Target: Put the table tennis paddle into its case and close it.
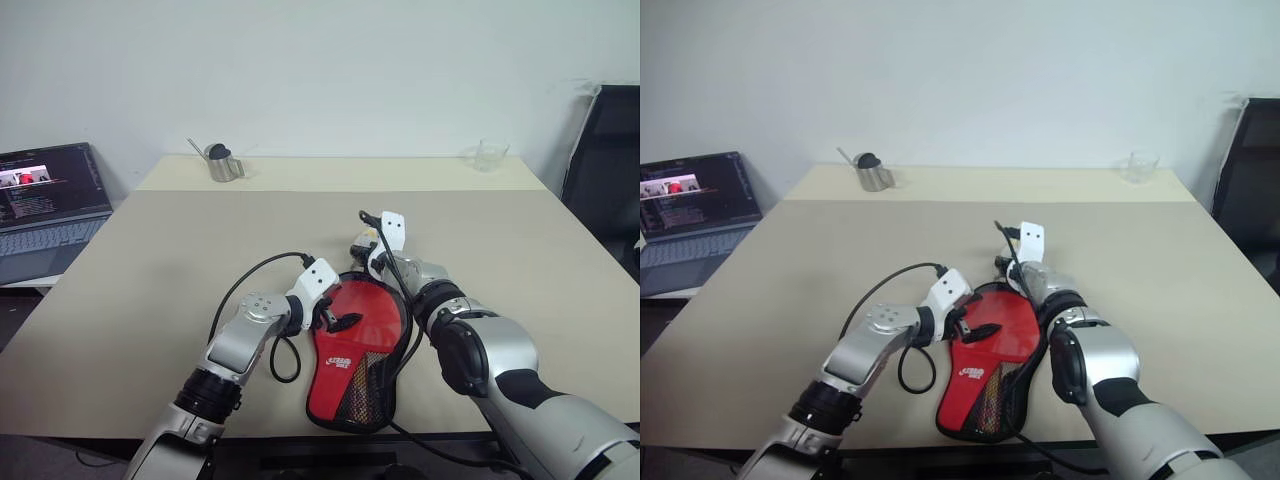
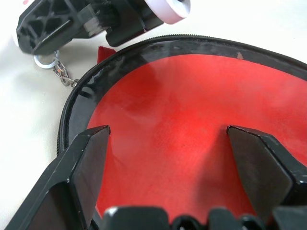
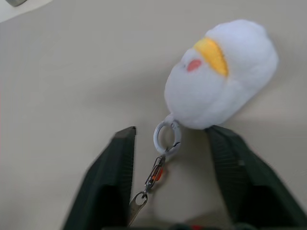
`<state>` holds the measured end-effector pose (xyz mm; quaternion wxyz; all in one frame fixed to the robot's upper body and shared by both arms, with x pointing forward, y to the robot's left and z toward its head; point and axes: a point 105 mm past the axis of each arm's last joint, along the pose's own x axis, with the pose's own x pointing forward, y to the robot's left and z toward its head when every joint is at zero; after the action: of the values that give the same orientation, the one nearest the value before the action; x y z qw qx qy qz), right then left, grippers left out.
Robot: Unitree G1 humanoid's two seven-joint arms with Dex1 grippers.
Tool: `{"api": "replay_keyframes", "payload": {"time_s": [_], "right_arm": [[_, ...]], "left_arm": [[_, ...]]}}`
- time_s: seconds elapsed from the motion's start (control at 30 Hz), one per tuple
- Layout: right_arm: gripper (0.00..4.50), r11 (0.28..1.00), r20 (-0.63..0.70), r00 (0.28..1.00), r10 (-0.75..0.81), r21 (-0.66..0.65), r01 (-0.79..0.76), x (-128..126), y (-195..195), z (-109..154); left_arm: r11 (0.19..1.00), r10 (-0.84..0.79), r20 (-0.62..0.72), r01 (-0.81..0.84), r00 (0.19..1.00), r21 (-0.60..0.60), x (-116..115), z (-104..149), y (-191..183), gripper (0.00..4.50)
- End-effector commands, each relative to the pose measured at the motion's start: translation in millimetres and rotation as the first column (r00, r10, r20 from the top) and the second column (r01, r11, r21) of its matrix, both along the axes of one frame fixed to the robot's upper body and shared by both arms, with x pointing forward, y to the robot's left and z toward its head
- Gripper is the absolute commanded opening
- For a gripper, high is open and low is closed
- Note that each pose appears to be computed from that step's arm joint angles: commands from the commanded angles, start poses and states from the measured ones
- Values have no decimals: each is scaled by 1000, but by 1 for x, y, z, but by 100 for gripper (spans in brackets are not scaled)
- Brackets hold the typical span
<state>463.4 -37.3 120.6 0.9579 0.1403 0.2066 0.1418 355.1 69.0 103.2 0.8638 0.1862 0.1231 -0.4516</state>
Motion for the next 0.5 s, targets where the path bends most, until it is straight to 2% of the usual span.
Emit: {"api": "replay_keyframes", "payload": {"time_s": [0.03,0.07,0.1,0.17,0.3,0.5], "right_arm": [[404,1000,17,1000,-14,-10,14,3,-5,9],[443,1000,-1,1000,-11,-9,11,2,-4,6],[447,1000,-11,1000,14,-22,-14,0,0,5],[447,998,-22,998,52,-41,-53,-2,6,3],[447,966,-51,970,239,-93,-242,-16,33,-2],[447,949,-62,965,254,-175,-261,-19,37,-8]], "left_arm": [[1000,-6,21,5,1000,8,2,4,1,426],[1000,-6,21,6,1000,7,2,4,0,426],[1000,-7,22,7,1000,7,2,4,0,426],[1000,-9,21,9,1000,7,2,4,-1,426],[1000,-10,22,10,1000,4,2,4,-1,426],[1000,-7,26,7,1000,1,3,5,-1,426]]}}
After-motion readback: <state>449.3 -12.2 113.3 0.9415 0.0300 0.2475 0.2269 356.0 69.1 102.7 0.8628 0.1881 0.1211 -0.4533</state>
